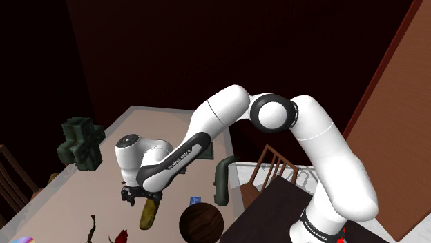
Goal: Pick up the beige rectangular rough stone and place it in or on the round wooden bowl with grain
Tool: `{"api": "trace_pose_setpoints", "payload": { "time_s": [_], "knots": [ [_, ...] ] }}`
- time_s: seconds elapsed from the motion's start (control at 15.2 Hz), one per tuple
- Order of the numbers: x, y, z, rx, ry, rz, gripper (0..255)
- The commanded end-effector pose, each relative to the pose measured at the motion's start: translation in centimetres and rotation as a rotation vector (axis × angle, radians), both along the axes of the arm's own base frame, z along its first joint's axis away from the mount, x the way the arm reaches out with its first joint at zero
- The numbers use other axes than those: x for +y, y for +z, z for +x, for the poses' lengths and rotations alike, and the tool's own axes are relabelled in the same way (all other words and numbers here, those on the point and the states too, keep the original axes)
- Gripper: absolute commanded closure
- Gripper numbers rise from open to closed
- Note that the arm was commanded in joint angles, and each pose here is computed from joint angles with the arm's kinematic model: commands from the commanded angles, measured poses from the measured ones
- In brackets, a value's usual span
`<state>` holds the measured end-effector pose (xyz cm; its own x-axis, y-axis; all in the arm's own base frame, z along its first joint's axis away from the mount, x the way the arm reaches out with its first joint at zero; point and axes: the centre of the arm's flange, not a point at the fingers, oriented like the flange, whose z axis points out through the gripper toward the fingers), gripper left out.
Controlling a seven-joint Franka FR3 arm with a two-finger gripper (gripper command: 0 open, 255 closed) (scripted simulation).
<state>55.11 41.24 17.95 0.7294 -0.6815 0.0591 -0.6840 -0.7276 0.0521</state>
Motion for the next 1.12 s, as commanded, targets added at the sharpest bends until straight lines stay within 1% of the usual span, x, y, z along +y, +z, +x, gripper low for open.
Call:
{"api": "trace_pose_setpoints", "payload": {
  "time_s": [0.0, 0.26, 0.33, 0.92, 0.99, 1.06],
  "knots": [
    [0.0, -0.1, 0.0, 0.000, 0.000, 0.000, 0],
    [0.0, -0.1, 0.0, 0.000, 0.000, 0.000, 0],
    [0.0, -0.1, 0.0, 0.000, 0.000, 0.000, 255],
    [0.0, -0.1, 0.0, 0.000, 0.000, 0.000, 255],
    [0.0, -0.1, 0.0, 0.000, 0.000, 0.000, 0],
    [-0.4, -1.3, -0.3, -0.017, -0.011, -0.011, 0]
  ]
}}
